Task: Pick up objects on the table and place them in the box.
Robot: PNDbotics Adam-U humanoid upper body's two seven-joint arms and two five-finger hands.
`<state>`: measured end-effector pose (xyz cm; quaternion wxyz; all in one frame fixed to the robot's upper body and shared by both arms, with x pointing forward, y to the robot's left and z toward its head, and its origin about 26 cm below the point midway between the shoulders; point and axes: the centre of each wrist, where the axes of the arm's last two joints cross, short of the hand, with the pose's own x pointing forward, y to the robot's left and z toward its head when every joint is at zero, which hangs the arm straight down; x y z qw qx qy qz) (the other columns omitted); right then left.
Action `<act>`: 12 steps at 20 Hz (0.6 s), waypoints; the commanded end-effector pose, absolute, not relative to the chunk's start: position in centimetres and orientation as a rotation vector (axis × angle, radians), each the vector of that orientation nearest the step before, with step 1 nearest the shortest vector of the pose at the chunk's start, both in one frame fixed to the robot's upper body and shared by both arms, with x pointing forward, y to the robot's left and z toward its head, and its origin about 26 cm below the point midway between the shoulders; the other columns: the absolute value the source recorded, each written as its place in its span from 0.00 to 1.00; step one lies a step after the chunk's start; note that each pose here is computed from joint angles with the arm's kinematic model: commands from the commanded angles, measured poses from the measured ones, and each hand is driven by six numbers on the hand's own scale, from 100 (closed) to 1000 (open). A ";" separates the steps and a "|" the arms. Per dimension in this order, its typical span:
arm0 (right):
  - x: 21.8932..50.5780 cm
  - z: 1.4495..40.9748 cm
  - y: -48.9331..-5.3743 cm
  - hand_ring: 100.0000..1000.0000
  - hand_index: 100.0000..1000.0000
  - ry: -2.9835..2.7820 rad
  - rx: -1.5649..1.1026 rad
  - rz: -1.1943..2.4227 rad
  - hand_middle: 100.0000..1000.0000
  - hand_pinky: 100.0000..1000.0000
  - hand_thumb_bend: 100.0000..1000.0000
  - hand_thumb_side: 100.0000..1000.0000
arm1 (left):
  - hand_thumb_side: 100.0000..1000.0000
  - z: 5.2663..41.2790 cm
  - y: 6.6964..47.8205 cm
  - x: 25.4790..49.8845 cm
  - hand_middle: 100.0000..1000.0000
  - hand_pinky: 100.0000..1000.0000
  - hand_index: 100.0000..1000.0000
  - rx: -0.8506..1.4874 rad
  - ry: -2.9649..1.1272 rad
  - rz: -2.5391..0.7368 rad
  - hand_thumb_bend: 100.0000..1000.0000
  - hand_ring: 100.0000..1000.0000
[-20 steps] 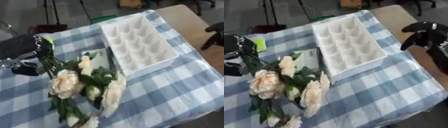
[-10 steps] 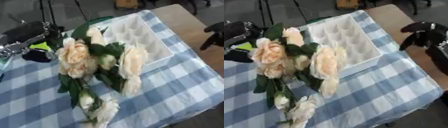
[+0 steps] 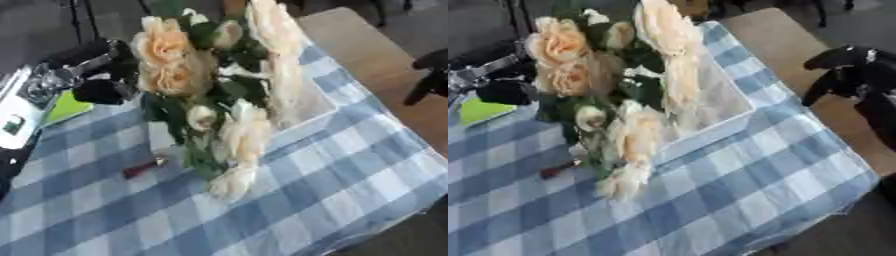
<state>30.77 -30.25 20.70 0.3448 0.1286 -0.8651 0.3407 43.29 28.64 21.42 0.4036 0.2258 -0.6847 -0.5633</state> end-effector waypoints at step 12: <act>30.9 22.1 -29.4 0.53 0.75 -2.268 0.381 0.912 0.71 0.53 0.00 0.75 | 0.49 21.4 28.4 44.9 0.30 0.35 0.61 0.930 -1.742 -1.314 0.10 0.22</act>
